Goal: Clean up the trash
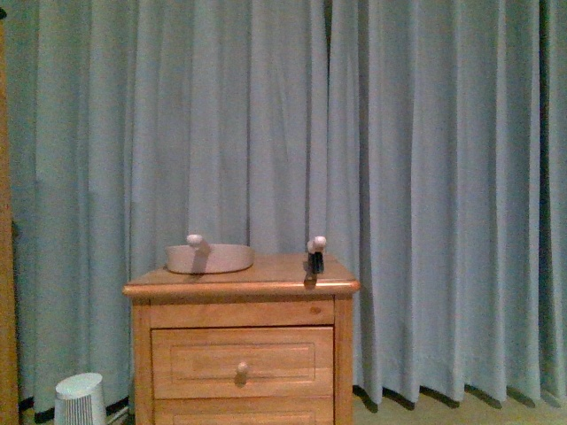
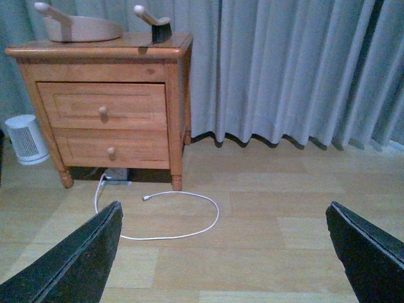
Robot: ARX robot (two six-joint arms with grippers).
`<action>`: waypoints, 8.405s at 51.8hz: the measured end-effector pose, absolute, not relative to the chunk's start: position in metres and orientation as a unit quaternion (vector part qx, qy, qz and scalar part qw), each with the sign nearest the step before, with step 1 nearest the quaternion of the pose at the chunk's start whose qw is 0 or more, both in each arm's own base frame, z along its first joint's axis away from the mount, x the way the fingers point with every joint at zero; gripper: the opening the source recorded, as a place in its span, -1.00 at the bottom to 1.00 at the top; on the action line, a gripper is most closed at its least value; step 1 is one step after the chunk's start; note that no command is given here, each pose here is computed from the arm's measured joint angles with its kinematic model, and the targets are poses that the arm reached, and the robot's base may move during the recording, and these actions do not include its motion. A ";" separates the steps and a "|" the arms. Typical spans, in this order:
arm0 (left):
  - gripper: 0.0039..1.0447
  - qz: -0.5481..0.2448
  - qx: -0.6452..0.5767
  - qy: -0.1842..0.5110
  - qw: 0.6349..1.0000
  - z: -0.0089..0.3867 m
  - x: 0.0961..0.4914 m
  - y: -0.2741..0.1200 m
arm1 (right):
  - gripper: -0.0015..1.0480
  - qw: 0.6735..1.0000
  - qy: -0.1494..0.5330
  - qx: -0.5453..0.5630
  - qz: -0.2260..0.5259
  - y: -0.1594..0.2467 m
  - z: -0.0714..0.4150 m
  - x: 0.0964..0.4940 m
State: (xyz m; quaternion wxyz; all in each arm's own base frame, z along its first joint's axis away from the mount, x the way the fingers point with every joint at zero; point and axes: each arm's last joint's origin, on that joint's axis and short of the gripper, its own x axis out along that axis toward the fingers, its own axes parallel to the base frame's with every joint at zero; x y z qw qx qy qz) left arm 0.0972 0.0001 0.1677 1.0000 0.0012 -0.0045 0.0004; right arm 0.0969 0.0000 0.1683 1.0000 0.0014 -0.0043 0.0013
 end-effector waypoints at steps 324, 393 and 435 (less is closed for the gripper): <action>0.68 -0.033 0.096 0.401 0.910 0.177 0.451 -0.072 | 0.86 1.000 -0.004 0.001 0.000 0.000 0.168 0.097; -0.48 -0.027 0.104 0.170 0.980 0.286 0.355 -0.051 | 0.86 1.000 -0.004 0.001 0.000 0.000 0.168 0.097; -0.48 -0.024 0.135 -0.014 0.990 0.308 0.161 -0.026 | 0.86 1.000 -0.004 0.001 0.000 0.000 0.168 0.097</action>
